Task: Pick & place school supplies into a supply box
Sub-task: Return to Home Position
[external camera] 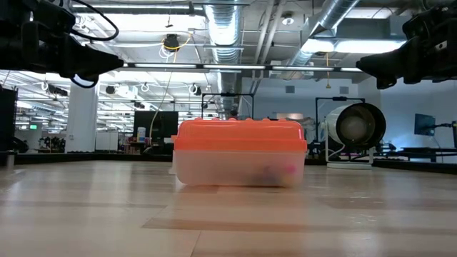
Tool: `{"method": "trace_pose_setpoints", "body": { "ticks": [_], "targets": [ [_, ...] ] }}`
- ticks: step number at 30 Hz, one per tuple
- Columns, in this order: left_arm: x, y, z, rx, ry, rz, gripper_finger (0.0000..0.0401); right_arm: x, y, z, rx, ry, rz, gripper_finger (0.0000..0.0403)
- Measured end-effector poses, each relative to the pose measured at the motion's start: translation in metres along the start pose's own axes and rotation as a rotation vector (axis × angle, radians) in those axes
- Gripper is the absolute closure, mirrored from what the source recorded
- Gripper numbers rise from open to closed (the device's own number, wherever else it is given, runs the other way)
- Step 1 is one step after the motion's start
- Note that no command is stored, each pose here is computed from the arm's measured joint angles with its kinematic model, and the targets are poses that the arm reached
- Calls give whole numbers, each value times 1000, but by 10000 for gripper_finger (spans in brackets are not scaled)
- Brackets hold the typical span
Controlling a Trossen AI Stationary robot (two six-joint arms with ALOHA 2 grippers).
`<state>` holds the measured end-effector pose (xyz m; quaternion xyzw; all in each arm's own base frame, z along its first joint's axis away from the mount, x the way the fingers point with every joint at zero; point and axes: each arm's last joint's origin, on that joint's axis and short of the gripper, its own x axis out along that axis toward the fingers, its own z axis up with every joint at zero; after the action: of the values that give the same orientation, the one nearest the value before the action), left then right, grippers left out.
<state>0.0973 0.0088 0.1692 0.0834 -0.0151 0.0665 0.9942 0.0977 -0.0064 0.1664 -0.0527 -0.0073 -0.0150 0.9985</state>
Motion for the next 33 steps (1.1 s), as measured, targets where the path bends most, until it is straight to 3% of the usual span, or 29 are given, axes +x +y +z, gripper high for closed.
{"method": "trace_pose_setpoints", "body": {
  "ticks": [33],
  "targets": [
    [0, 0, 0, 6, 0, 0, 285, 0, 0, 0, 0, 0, 0, 333]
  ]
}}
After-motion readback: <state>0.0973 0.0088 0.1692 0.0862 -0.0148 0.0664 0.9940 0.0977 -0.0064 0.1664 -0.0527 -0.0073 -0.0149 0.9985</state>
